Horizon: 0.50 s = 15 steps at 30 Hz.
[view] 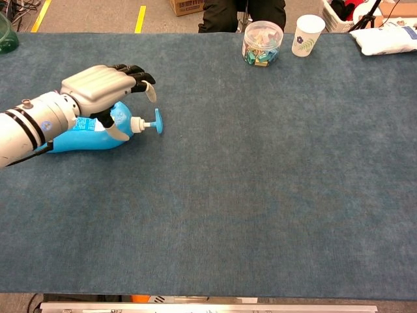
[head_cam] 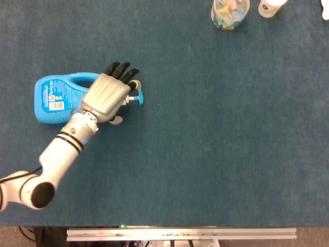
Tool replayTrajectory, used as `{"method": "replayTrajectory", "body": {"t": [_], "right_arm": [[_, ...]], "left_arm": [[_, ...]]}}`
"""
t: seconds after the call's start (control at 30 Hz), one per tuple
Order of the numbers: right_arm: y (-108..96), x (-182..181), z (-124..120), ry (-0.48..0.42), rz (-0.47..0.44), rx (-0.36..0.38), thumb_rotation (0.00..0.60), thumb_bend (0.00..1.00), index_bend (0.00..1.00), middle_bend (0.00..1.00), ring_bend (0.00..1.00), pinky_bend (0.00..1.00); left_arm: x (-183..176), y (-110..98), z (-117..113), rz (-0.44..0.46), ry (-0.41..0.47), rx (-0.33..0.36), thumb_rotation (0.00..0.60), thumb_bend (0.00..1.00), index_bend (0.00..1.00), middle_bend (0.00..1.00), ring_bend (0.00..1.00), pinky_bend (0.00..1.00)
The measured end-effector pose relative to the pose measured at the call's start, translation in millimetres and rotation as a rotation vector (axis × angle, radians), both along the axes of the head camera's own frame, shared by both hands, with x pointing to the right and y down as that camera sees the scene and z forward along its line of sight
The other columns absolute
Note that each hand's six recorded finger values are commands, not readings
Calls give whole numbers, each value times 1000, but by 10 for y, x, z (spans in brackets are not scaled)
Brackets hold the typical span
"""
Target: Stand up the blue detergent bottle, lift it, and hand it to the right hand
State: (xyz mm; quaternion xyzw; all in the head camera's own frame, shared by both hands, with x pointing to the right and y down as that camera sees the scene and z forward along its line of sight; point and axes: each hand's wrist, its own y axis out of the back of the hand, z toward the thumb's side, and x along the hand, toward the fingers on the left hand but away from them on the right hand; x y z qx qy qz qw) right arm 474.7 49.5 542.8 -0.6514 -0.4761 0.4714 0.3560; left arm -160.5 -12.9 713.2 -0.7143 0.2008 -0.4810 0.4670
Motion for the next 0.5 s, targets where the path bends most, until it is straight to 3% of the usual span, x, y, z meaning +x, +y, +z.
{"method": "replayTrajectory", "body": {"t": [0.2,0.5], "right_arm": [[21,46,11,-2,8,-5,600,5,220,306,192,205],[60,128,-7,1,24,-4,600,5,220,305,192,205]], "left_arm": [[205,-9,173,-5,-45,8,600,91,262,106,24,93],[224,-103,343,-63,-106,-3,600,91,249,105,15,94]]}}
